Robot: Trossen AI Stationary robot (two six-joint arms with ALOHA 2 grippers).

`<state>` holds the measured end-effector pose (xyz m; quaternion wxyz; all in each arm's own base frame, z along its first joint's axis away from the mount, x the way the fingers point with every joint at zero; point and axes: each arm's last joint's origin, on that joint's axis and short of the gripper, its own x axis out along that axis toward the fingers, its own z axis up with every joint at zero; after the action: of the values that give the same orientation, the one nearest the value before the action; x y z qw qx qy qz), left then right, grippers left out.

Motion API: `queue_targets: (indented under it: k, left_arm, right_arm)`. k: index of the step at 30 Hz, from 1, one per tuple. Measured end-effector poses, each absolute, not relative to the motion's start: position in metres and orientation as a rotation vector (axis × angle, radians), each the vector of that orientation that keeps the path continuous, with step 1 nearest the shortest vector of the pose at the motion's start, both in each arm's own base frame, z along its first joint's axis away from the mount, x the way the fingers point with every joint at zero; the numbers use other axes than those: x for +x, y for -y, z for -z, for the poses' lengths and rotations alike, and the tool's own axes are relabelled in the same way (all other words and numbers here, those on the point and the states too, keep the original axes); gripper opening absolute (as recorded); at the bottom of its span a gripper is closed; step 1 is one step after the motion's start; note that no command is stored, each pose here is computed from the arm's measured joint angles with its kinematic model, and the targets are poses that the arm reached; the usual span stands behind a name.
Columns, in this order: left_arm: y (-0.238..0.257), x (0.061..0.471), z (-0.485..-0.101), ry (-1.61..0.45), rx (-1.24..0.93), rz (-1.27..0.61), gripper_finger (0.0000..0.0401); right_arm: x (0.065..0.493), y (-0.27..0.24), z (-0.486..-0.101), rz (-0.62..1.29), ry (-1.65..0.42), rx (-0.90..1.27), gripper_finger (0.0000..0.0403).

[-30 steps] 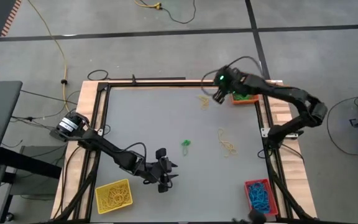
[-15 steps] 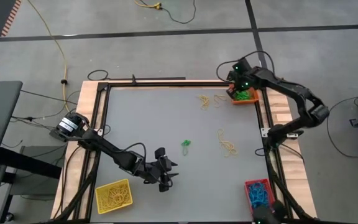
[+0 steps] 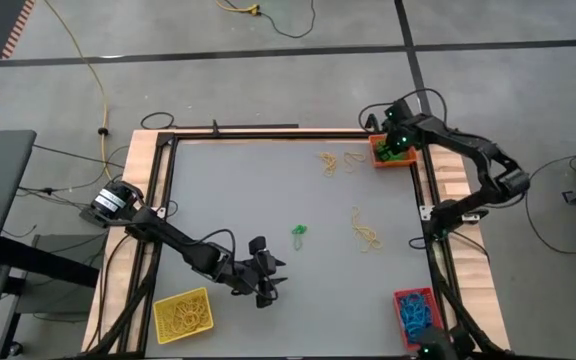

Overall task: Sort rubber bands into baskets
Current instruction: Put the green rubber band into the orange bin

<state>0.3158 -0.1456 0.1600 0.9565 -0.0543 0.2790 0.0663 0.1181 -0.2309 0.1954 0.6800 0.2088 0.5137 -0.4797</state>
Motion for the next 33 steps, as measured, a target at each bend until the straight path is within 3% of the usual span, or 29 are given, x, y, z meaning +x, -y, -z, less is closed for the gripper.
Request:
queue_targets:
  k: [11,23,33]
  left_arm:
    - [0.145,0.316,-0.160,-0.567,-0.109,-0.135,0.0178]
    - [0.145,0.316,-0.160,-0.567,-0.107,-0.134,0.0178]
    - [0.141,0.311,-0.154,-0.624,-0.016,-0.202,0.0178]
  right_arm:
    - [0.119,0.232,-0.196,1.116,-1.125,0.485,0.0107]
    - [0.129,0.224,-0.195,1.064,-1.155,0.468,0.0229]
    - [0.146,0.213,-0.195,1.001,-1.160,0.425,0.0244]
